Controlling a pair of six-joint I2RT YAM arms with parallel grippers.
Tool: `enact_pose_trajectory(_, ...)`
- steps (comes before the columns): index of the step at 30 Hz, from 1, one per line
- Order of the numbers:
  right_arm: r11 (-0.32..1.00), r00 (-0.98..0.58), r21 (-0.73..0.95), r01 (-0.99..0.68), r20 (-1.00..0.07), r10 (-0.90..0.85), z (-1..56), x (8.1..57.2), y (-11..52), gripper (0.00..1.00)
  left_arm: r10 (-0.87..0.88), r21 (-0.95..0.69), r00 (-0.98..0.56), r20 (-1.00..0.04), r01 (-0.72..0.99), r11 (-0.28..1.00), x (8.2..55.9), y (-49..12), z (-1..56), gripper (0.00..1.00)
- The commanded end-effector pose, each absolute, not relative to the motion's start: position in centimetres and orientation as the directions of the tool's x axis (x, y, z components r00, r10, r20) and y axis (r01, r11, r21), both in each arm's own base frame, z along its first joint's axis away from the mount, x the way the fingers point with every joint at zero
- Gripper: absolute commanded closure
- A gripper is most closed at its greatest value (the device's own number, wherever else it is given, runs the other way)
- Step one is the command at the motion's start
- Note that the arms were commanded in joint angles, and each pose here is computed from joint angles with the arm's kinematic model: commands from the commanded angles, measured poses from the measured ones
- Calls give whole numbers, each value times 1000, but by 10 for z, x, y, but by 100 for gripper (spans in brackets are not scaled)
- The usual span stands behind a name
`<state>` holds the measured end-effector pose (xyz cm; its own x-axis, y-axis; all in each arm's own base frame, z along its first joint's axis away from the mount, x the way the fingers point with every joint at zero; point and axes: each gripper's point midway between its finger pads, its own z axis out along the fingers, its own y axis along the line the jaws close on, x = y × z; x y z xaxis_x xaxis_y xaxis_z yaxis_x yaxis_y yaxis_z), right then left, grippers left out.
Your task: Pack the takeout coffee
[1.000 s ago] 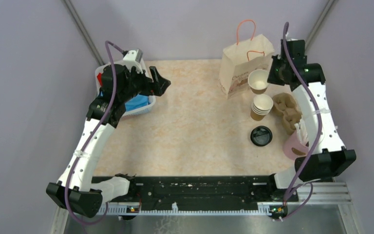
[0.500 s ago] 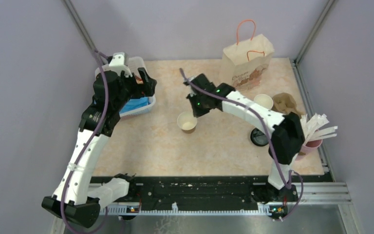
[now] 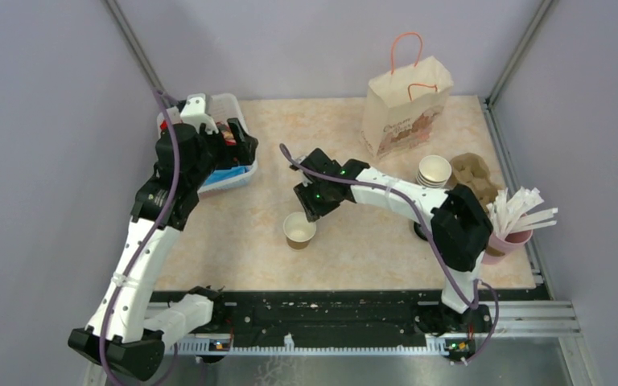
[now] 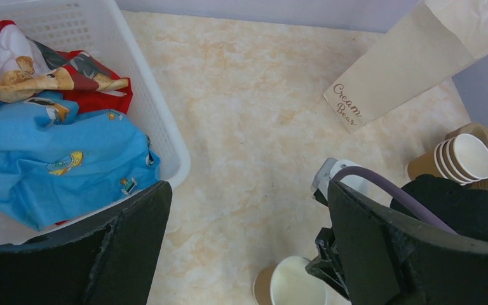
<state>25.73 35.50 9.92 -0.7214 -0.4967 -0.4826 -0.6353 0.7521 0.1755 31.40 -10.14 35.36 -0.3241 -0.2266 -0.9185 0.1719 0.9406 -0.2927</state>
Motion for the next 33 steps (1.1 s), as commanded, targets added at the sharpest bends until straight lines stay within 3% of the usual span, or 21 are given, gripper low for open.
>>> enact_pose_trajectory(1,784,-700,166,-598,-585,-410,170,263,339,52,-234,-305,-308,-922,208,929,319,-108,361,2)
enact_pose_trajectory(5,896,-740,130,-425,-620,-261,209,278,263,45,-229,-305,-312,-922,224,926,321,-112,360,2)
enact_pose_trajectory(10,996,-837,54,-67,-547,-26,165,283,128,45,-226,-317,-332,-916,250,915,327,-120,355,2)
enact_pose_trajectory(15,981,-826,41,189,-533,181,134,289,59,46,-226,-335,-353,-908,287,898,334,-131,355,2)
enact_pose_trajectory(18,954,-791,66,292,-543,280,119,298,42,48,-233,-346,-358,-904,297,890,336,-135,356,2)
enact_pose_trajectory(25,893,-746,98,438,-514,423,97,307,35,64,-241,-364,-368,-898,312,878,336,-140,357,2)
enact_pose_trajectory(33,864,-726,98,494,-500,472,78,307,33,64,-245,-365,-365,-898,308,878,335,-139,358,2)
